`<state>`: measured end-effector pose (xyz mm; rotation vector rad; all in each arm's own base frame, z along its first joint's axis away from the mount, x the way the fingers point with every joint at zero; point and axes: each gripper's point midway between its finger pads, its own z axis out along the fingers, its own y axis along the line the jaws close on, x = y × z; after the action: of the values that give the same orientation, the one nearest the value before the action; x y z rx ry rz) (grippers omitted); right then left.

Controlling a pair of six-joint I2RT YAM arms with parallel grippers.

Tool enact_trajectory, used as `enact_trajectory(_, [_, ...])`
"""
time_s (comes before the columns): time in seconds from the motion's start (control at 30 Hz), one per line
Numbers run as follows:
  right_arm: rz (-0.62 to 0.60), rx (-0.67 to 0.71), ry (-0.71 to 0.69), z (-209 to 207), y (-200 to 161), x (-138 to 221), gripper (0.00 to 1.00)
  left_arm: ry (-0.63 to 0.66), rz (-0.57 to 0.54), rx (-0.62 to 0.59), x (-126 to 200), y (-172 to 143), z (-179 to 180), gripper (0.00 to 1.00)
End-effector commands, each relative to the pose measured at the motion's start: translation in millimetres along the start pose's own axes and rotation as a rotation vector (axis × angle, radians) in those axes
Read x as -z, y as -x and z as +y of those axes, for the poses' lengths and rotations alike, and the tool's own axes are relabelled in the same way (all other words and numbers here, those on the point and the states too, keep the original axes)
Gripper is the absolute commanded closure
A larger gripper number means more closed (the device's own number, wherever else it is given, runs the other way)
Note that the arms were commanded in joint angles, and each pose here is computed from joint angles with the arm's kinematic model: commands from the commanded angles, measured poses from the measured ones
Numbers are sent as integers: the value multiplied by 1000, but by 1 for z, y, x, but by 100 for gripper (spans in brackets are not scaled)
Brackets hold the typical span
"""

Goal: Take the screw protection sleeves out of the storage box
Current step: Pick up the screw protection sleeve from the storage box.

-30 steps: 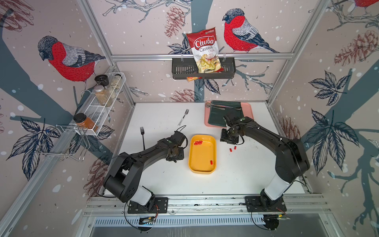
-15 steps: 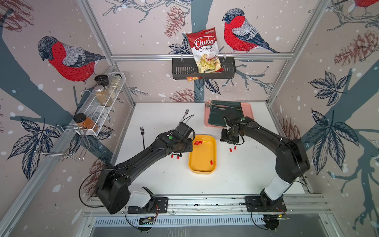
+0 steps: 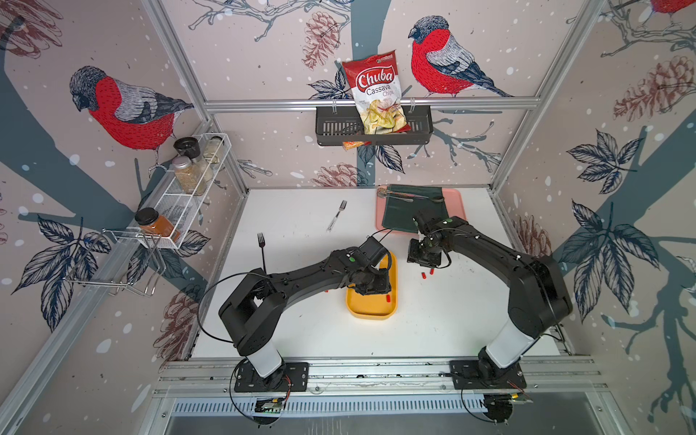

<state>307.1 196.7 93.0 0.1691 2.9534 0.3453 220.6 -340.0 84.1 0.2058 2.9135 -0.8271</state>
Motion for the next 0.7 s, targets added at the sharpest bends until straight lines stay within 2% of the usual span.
enact_trajectory(0.0, [2, 16, -9, -3, -1, 1, 51, -29, 20, -15, -10, -1, -5, 62])
enact_trajectory(0.13, [2, 14, -15, -6, -1, -1, 51, -19, 43, -16, -21, -6, 1, 69])
enact_trajectory(0.57, [0, 15, -20, -9, 0, -3, 51, 6, 94, -12, -53, -11, 13, 70])
enact_trajectory(0.67, [0, 13, -21, -10, 0, -2, 51, 21, 104, -11, -59, -12, 18, 74])
